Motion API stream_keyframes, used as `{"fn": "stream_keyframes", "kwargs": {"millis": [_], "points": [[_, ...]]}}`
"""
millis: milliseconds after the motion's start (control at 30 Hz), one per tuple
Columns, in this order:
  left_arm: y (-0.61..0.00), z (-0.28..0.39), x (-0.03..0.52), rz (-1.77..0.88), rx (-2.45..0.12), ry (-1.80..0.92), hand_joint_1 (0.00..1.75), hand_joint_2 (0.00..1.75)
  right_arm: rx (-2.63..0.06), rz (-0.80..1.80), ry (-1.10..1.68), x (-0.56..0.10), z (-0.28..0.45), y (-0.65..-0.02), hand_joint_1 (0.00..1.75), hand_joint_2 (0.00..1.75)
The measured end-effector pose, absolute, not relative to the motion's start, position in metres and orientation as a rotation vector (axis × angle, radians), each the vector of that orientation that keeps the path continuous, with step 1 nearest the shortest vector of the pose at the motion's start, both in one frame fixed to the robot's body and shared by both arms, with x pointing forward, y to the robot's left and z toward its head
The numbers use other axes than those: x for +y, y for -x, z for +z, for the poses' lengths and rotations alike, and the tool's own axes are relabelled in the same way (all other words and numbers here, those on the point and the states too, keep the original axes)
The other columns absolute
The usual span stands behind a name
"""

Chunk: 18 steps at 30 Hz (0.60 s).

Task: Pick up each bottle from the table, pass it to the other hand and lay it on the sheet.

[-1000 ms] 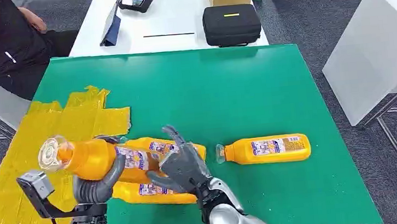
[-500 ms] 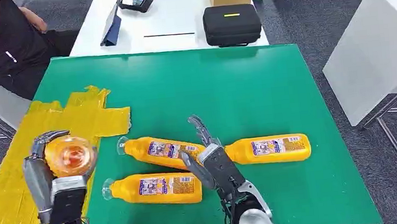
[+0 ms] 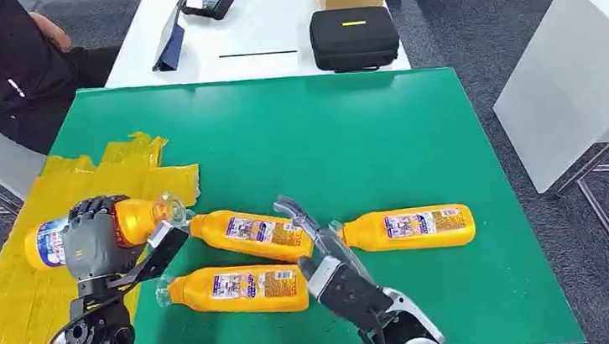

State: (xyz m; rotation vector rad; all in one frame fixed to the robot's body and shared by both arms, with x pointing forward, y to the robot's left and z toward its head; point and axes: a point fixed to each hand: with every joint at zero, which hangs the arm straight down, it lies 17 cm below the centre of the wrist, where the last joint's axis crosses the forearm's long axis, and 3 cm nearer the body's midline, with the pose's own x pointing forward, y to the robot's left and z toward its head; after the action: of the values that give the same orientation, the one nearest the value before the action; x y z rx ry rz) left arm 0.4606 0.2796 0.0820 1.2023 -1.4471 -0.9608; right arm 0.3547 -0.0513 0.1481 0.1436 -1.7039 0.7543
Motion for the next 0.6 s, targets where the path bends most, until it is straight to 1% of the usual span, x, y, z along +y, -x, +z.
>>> {"fn": "stream_keyframes", "kwargs": {"millis": [67, 100, 200, 333, 600], "points": [[-0.461, 0.06, 0.294, -1.001, -1.352, -1.207, 0.0, 0.0, -1.686, 0.821, -0.112, -0.051, 0.141, -0.348, 0.0, 0.0], [-0.46, 0.051, 0.301, -1.012, -1.314, -1.21, 0.0, 0.0, -1.677, 0.843, -0.103, -0.052, 0.138, -0.345, 0.0, 1.75], [-0.457, 0.032, 0.32, -1.028, -1.209, -1.217, 0.0, 0.0, -1.649, 0.94, -0.052, -0.052, 0.127, -0.334, 0.0, 1.75], [-0.45, 0.02, 0.338, -1.019, -1.146, -1.214, 0.0, 0.0, -1.631, 1.034, 0.007, -0.054, 0.115, -0.325, 0.0, 1.75], [-0.445, 0.013, 0.348, -1.007, -1.116, -1.211, 0.0, 0.0, -1.619, 1.071, 0.033, -0.056, 0.109, -0.323, 0.0, 1.75]]}}
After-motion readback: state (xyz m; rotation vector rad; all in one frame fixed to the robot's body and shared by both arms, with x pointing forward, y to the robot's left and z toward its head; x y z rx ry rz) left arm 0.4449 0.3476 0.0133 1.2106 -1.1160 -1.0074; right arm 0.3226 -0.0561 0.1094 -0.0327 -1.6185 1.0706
